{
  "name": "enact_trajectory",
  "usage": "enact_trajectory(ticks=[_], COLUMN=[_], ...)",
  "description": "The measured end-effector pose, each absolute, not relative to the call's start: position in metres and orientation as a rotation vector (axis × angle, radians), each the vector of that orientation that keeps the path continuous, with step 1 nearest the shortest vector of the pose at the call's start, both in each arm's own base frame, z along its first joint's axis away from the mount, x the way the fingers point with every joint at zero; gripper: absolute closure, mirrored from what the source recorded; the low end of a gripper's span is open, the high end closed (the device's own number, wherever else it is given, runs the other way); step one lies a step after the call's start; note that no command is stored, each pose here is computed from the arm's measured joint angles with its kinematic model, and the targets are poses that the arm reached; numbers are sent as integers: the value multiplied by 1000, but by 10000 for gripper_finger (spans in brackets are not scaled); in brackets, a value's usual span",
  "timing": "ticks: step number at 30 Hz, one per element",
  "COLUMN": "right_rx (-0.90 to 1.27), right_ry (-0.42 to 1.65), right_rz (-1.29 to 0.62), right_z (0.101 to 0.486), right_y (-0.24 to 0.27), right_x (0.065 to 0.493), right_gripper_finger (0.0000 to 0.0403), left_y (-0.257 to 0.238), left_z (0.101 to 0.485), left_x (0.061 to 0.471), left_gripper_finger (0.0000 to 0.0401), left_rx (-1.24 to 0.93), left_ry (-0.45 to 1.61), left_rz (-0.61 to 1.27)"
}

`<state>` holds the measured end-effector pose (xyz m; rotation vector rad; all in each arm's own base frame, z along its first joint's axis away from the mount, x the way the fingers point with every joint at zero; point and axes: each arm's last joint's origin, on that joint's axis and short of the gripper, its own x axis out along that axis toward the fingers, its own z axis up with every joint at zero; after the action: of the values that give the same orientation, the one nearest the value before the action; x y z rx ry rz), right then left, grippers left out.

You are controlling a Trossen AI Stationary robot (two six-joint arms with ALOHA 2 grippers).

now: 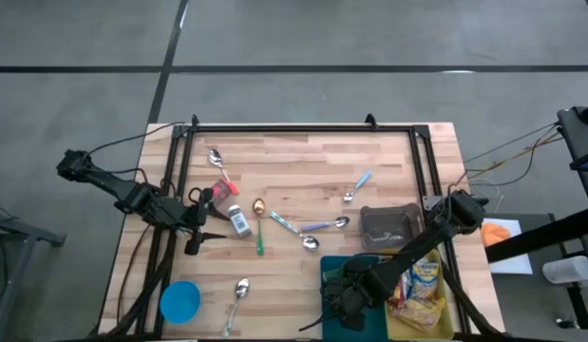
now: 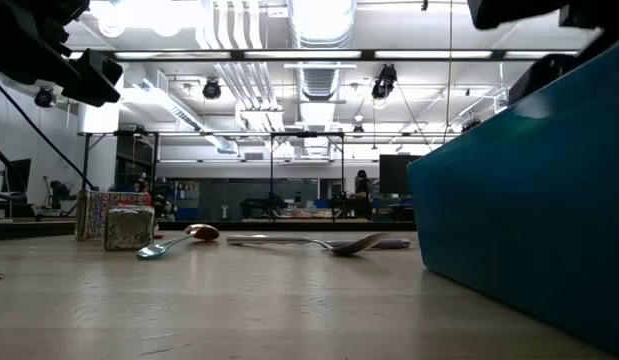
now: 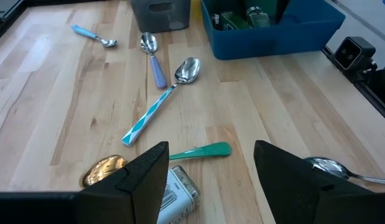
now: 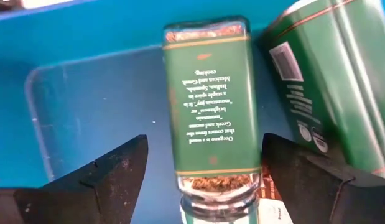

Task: Pick & Place Food Item
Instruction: Put the green seasoning bottle into the blue bin, then put the white seasoning bottle into the blue bin

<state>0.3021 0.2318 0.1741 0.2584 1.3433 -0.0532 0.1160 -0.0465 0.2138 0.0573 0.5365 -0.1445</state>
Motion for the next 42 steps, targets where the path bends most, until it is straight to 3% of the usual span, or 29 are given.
enact_trajectory(ticks=[18,26,33,42], right_rx=[190,11,-174,-190], right_ry=[1125,881,801,606], right_rz=[105,-17,-8,177], right_z=[250,282,288,295], right_y=[217,195,170,107], right_x=[286,284,300,340], right_gripper_finger=[87,87,87,87], left_y=[-46,-46,-46,-46], left_z=[214,214,214,214], left_x=[116,116,116,116], left_gripper_finger=[160,160,160,160], left_rx=[57,57,57,57], left_ry=[536,537,537,536], left_rz=[-144,-144,-144,-145])
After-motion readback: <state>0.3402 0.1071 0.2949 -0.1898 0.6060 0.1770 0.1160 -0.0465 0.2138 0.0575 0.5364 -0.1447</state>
